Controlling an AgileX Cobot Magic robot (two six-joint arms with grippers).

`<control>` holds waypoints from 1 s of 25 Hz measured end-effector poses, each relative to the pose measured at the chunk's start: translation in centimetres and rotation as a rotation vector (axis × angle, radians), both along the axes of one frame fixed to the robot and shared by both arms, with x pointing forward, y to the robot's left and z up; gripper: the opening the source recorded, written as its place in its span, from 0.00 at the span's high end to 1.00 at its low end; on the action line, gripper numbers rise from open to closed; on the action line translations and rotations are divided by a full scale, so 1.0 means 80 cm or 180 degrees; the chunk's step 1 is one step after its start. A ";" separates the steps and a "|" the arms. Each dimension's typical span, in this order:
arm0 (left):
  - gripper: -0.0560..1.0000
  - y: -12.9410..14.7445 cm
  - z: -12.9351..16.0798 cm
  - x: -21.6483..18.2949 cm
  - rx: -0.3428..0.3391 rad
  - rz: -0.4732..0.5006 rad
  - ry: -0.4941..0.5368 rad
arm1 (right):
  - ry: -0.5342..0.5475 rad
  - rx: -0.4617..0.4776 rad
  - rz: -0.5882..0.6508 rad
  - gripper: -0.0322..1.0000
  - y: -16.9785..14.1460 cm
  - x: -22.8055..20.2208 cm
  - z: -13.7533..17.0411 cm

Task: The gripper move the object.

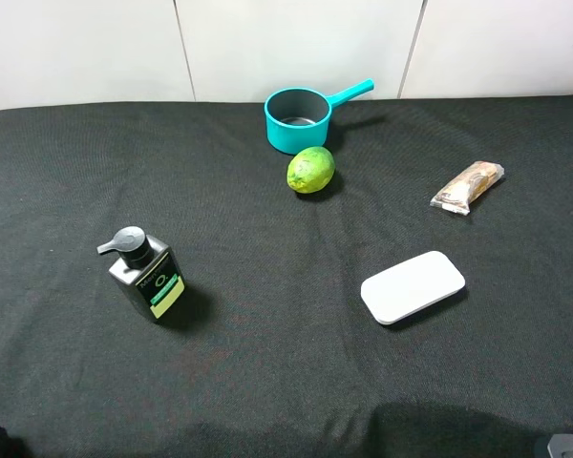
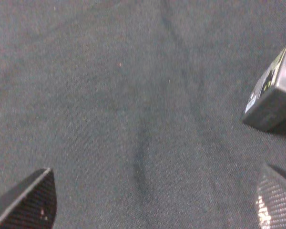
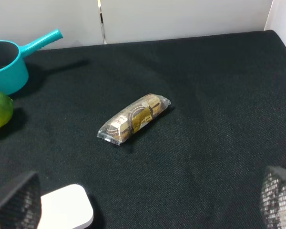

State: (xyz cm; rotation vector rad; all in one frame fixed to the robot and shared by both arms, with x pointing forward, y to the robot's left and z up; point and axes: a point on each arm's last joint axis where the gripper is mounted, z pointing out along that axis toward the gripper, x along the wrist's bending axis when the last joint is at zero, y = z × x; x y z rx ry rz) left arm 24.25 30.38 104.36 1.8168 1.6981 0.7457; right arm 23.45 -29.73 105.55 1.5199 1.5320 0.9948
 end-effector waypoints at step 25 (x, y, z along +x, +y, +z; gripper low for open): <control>0.17 0.000 -0.007 -0.017 -0.0018 0.0159 -0.0502 | 0.0000 0.0000 0.0000 0.30 0.000 0.000 0.000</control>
